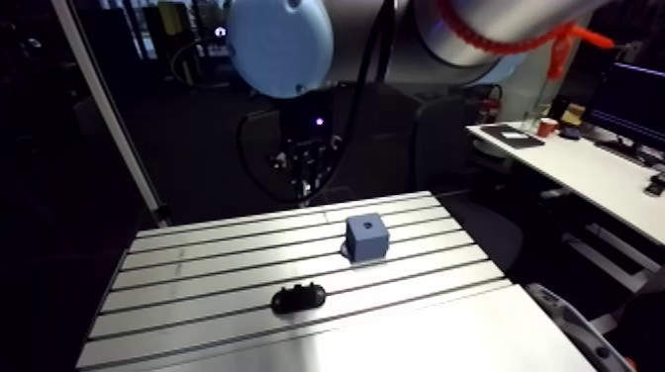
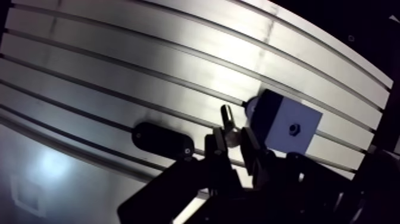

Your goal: Pick up the M10 bolt and insert it into the hex recess until seated.

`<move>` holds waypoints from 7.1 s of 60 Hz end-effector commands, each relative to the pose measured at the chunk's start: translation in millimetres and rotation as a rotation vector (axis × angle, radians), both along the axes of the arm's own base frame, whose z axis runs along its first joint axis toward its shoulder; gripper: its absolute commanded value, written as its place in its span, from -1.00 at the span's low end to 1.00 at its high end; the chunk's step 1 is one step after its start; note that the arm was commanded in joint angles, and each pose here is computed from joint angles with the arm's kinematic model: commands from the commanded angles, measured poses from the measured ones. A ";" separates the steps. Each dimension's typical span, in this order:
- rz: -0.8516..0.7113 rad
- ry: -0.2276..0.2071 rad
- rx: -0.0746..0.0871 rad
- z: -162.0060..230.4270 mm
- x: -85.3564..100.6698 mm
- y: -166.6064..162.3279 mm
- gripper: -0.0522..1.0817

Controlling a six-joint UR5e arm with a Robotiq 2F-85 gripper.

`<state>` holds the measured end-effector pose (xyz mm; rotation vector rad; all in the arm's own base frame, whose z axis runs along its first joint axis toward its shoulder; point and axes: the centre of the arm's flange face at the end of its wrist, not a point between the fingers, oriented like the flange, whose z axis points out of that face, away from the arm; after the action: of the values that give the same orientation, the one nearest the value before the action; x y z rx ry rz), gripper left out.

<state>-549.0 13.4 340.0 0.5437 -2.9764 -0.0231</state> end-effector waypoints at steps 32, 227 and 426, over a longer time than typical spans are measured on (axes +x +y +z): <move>0.247 -0.219 0.098 9.0 -63.2 115.9 0.49; 0.263 -0.315 0.052 -80.5 -60.6 117.0 0.51; -0.419 -0.190 -0.048 -52.5 -36.5 112.9 0.99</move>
<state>-585.2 130.4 294.3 -0.0762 -3.2186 0.0388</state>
